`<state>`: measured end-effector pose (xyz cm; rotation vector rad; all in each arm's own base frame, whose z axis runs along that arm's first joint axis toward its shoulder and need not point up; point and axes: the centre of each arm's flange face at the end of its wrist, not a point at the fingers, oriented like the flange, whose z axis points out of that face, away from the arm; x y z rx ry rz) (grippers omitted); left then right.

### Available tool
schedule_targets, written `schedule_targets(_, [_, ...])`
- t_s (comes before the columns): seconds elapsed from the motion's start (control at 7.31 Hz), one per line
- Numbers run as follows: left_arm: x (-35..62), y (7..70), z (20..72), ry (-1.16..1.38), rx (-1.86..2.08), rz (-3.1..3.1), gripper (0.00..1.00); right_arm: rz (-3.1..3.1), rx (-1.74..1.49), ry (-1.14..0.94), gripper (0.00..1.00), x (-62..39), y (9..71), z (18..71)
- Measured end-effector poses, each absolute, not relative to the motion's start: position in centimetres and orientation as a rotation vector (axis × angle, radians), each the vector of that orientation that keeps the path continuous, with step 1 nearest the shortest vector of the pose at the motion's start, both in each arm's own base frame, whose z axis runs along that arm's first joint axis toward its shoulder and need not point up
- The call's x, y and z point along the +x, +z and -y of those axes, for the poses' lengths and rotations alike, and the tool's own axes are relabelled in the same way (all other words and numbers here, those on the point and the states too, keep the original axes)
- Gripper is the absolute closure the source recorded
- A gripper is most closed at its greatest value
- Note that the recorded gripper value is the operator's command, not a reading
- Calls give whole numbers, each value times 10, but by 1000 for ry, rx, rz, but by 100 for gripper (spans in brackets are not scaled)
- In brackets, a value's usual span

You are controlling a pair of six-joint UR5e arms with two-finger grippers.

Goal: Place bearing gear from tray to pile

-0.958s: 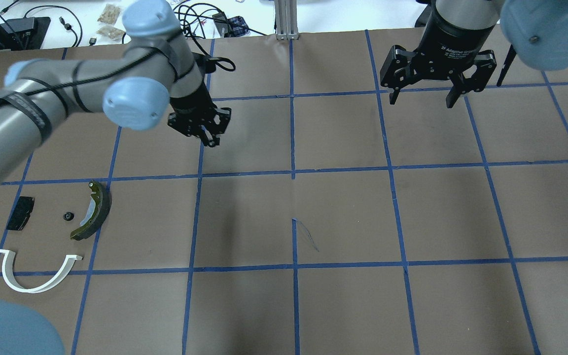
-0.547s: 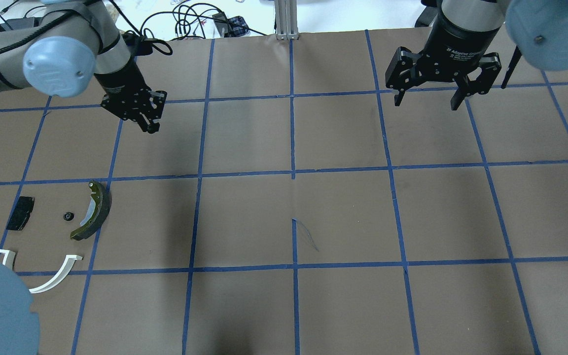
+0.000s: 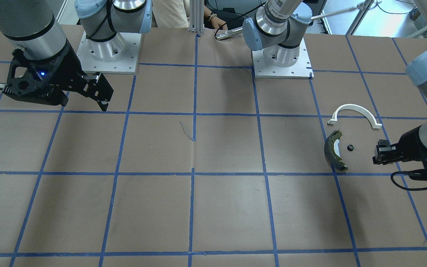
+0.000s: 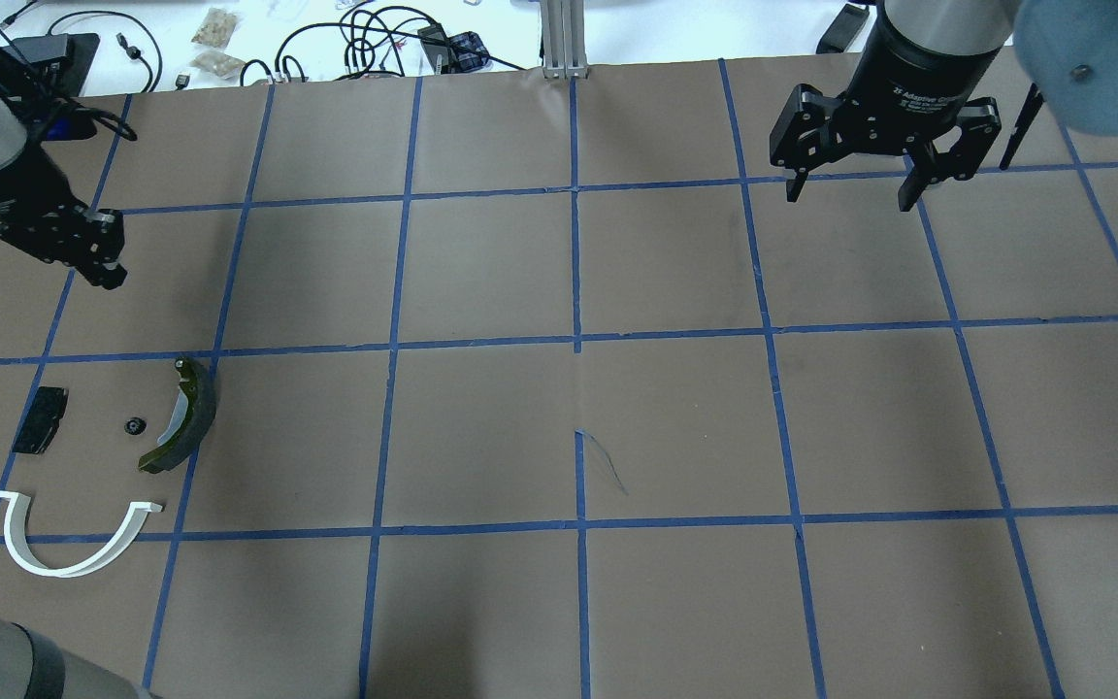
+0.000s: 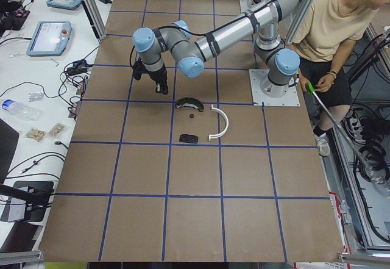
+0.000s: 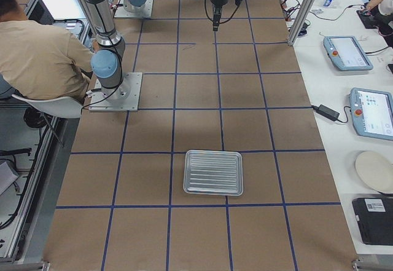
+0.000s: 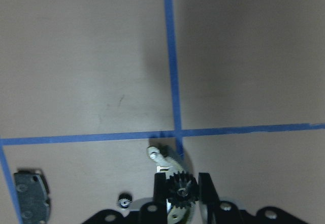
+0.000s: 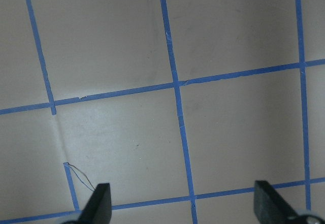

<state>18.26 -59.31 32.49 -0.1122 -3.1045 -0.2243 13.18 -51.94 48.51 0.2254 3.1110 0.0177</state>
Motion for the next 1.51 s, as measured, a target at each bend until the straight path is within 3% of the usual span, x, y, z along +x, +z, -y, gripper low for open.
schedule_targets(0.41, [233, 283, 558, -257, -170, 3060, 100, -3111, 225, 11, 0, 132, 488, 519])
schedule_targets(1.09, [238, 206, 511, -289, -167, 3023, 100, -3110, 225, 3, 0, 132, 492, 520])
schedule_targets(1.51, [232, 190, 499, -305, -162, 3007, 100, -3110, 225, 1, 0, 132, 494, 520])
